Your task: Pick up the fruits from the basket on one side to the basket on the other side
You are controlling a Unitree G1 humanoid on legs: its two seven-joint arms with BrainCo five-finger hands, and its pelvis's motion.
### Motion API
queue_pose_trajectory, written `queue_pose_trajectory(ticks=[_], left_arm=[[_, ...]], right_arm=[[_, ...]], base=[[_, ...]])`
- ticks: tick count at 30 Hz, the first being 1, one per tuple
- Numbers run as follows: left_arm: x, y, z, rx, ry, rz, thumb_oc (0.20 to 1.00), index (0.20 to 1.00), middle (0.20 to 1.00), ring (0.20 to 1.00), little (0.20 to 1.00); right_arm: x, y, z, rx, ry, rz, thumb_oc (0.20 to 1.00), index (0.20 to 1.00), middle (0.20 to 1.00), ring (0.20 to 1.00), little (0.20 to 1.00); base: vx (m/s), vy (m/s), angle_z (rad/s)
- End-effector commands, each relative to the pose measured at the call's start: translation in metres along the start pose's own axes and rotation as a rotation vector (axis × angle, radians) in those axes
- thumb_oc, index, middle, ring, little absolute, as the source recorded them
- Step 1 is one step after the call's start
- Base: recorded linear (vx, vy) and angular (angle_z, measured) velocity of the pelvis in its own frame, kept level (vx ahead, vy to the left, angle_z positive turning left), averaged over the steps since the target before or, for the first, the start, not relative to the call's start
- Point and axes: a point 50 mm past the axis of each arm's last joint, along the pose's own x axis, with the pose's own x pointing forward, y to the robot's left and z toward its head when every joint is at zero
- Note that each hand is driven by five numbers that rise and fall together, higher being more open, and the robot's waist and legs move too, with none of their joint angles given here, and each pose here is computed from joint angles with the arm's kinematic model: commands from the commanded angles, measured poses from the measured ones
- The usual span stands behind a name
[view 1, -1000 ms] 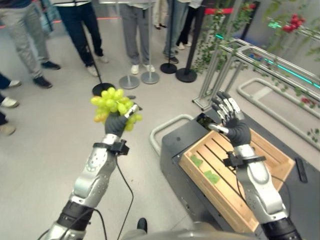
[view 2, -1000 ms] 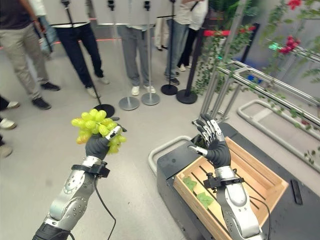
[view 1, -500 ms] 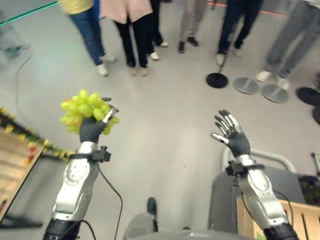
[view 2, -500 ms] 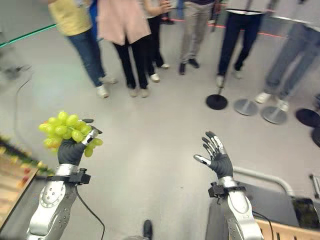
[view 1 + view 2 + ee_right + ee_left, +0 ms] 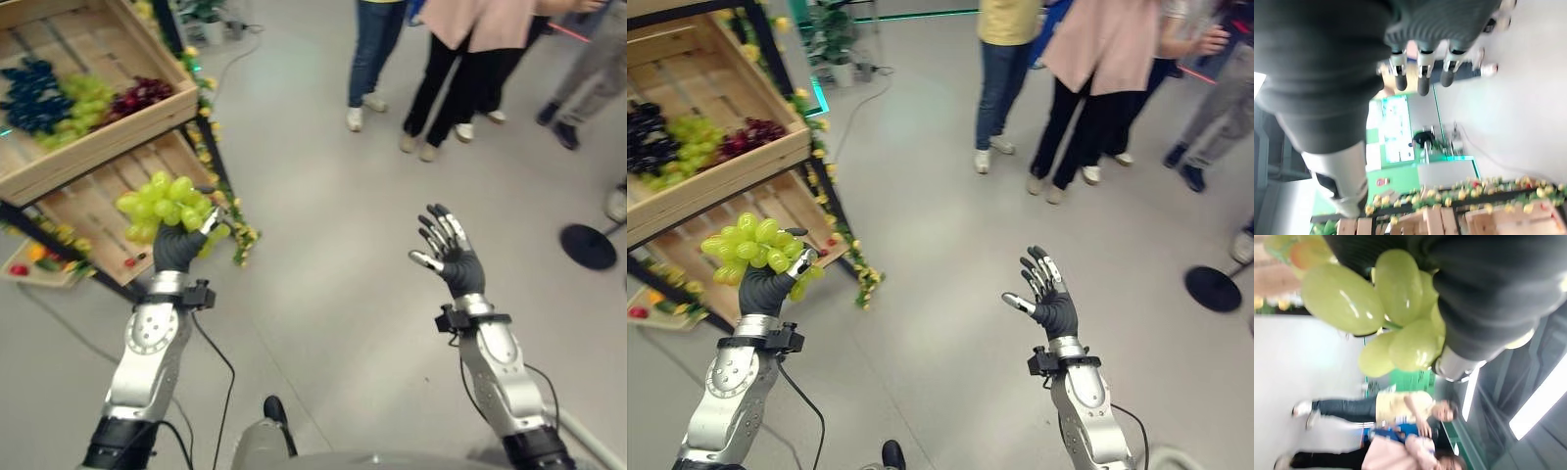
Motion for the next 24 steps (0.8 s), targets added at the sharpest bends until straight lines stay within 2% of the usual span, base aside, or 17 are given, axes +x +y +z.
queue_pose_trajectory(ticks=[1, 5, 9, 19, 24], left_arm=[[0.008, -0.006, 0.037, 0.084, -0.227, -0.057, 0.2, 0.2, 0.2, 0.2, 0.2], [0.011, -0.011, 0.04, 0.09, -0.244, -0.073, 0.2, 0.2, 0.2, 0.2, 0.2], [0.02, -0.033, 0.038, 0.09, -0.264, -0.146, 0.2, 0.2, 0.2, 0.2, 0.2], [0.02, -0.033, 0.037, 0.158, -0.269, -0.172, 0.2, 0.2, 0.2, 0.2, 0.2], [0.016, -0.03, 0.035, 0.11, -0.259, -0.147, 0.2, 0.2, 0.2, 0.2, 0.2]], right_arm=[[0.006, 0.004, 0.02, -0.031, -0.108, 0.05, 1.0, 1.0, 1.0, 1.0, 1.0], [0.01, 0.012, 0.02, -0.059, -0.118, 0.078, 1.0, 1.0, 1.0, 1.0, 1.0], [0.001, -0.003, 0.022, -0.086, -0.111, 0.044, 1.0, 1.0, 1.0, 1.0, 1.0], [-0.025, -0.024, 0.012, -0.087, -0.038, -0.036, 1.0, 1.0, 1.0, 1.0, 1.0], [-0.025, -0.03, 0.016, -0.124, -0.041, -0.02, 1.0, 1.0, 1.0, 1.0, 1.0]], base=[[0.41, 0.474, 0.65], [0.29, 0.347, 0.81], [0.32, 0.154, 1.12], [0.37, -0.155, 1.21], [0.36, -0.283, 1.04]])
